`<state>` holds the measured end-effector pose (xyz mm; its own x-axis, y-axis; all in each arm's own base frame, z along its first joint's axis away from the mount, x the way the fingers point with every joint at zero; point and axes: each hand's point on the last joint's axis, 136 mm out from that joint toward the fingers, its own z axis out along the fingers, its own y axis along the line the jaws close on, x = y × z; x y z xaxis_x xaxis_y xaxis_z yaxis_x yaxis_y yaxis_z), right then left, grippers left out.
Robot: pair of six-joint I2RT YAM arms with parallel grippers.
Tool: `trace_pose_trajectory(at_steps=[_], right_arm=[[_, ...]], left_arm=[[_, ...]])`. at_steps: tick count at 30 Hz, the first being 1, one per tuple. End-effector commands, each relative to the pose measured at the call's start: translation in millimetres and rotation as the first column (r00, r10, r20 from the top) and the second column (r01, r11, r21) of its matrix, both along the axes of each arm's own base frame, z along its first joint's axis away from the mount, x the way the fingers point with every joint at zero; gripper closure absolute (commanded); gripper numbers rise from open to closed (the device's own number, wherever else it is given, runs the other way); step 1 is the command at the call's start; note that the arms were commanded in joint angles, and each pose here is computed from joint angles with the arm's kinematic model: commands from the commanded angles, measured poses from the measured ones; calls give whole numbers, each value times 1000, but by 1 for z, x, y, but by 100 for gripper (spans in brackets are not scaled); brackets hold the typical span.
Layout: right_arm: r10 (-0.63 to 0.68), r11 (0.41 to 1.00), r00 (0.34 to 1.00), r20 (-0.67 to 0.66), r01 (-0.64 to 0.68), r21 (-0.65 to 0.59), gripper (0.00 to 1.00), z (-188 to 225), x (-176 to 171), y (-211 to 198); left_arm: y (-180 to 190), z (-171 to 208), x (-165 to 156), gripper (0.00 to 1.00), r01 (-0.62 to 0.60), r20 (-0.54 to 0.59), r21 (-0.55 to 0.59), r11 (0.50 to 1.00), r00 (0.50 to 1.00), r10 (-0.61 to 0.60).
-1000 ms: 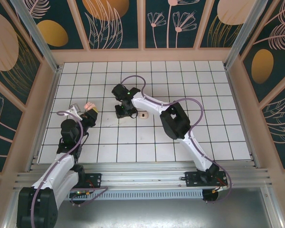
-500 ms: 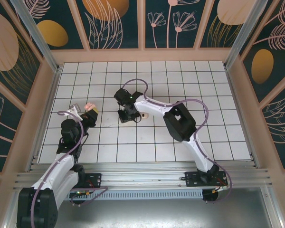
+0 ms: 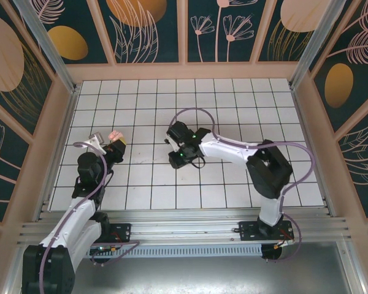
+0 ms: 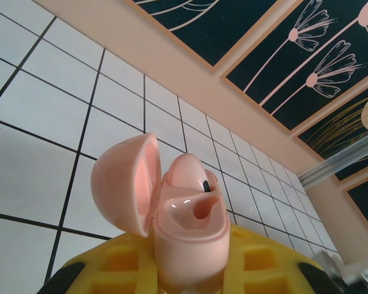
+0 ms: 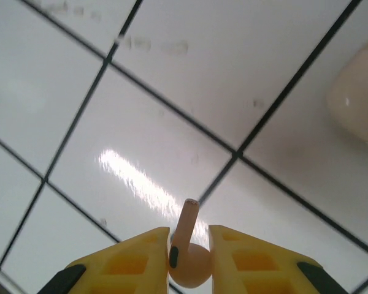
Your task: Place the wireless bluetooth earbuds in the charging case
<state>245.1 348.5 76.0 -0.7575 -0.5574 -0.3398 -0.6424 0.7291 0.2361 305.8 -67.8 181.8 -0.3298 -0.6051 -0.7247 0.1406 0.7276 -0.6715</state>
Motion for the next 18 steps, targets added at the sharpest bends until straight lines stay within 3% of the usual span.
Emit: trace_pose_trajectory(at_steps=[1, 10, 18], right_arm=[[222, 974, 973, 67, -224, 22, 78, 7, -21, -5], [356, 929, 930, 96, -341, -141, 78, -16, -19, -31], [435, 891, 896, 89, -415, -184, 77, -28, -20, -33]], left_arm=[[0, 21, 2, 94, 7, 60, 11, 1000, 998, -7], [-1, 27, 5, 94, 10, 71, 20, 1000, 997, -11], [0, 29, 6, 94, 5, 77, 32, 999, 997, -7]])
